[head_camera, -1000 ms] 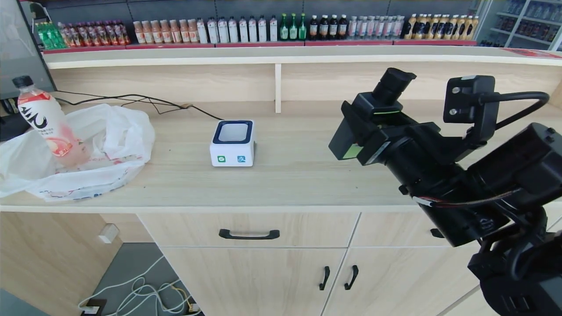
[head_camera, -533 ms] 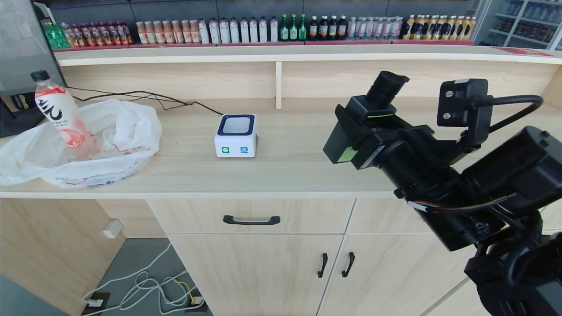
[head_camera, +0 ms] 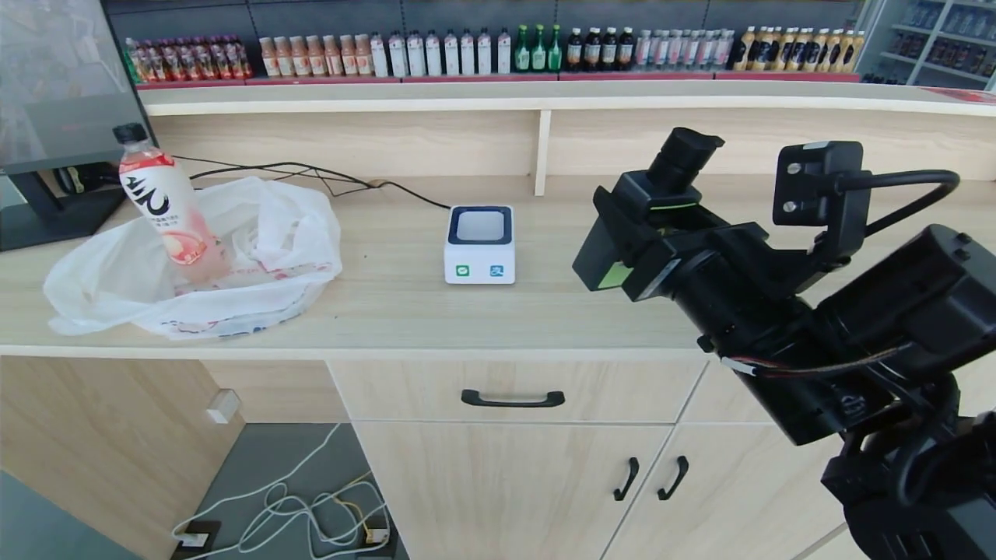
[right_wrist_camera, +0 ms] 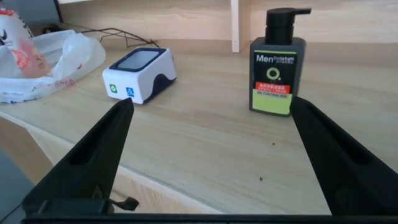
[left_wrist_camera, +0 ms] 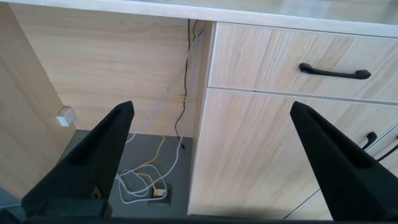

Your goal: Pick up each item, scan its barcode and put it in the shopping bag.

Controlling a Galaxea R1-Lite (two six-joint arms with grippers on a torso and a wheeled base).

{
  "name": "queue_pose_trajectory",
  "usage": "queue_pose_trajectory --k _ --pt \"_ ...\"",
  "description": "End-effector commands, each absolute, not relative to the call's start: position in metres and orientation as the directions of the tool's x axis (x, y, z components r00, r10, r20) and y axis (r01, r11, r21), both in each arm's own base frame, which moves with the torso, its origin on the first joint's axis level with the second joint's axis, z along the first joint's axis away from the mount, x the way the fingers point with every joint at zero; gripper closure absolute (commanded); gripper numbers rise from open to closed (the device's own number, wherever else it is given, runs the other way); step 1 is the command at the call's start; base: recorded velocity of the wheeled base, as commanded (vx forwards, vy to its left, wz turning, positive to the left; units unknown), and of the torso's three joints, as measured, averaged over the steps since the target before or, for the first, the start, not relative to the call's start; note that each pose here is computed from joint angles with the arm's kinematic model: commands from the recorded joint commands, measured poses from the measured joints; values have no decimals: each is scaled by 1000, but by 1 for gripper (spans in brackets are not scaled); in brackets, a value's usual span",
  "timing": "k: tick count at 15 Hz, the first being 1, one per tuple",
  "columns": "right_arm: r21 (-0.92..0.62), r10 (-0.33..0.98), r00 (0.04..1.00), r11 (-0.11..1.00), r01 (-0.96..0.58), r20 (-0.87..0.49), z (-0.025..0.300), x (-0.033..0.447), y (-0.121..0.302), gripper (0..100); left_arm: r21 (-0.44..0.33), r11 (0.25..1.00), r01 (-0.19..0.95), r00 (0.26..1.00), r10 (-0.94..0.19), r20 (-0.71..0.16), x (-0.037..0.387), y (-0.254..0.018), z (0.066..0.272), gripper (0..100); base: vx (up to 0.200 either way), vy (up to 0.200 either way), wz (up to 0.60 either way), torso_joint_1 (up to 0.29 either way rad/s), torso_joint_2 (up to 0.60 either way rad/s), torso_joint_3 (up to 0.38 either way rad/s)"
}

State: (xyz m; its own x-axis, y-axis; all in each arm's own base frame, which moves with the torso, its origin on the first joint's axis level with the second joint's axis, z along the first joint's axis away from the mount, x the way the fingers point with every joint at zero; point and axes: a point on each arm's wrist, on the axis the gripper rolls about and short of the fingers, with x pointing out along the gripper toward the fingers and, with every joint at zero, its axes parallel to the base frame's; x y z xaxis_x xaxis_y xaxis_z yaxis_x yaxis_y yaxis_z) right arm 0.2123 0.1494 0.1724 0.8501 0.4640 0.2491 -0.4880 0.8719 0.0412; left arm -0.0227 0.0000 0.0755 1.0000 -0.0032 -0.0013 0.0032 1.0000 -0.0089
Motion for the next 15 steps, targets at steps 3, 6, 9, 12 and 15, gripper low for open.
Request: queue_pose_trajectory --k 3,6,9,12,15 --pt "56 364 862 911 -408 352 188 270 155 0 -8 1000 3 1000 -3 -2 -23 0 76 0 0 0 0 0 0 0" --pt "59 315 865 929 -364 390 194 291 147 0 -8 1000 3 1000 -3 -2 -23 0 76 0 0 0 0 0 0 0" --pt "28 329 863 930 -367 384 188 313 137 0 -8 1000 3 1000 -3 -2 -23 0 76 0 0 0 0 0 0 0" --pt "32 333 878 930 -365 344 184 330 134 0 -8 1000 3 1000 -3 -2 -23 0 76 0 0 0 0 0 0 0" --pt "28 310 892 941 -337 328 180 348 123 0 -8 1000 3 1000 -3 -2 -23 0 76 0 0 0 0 0 0 0"
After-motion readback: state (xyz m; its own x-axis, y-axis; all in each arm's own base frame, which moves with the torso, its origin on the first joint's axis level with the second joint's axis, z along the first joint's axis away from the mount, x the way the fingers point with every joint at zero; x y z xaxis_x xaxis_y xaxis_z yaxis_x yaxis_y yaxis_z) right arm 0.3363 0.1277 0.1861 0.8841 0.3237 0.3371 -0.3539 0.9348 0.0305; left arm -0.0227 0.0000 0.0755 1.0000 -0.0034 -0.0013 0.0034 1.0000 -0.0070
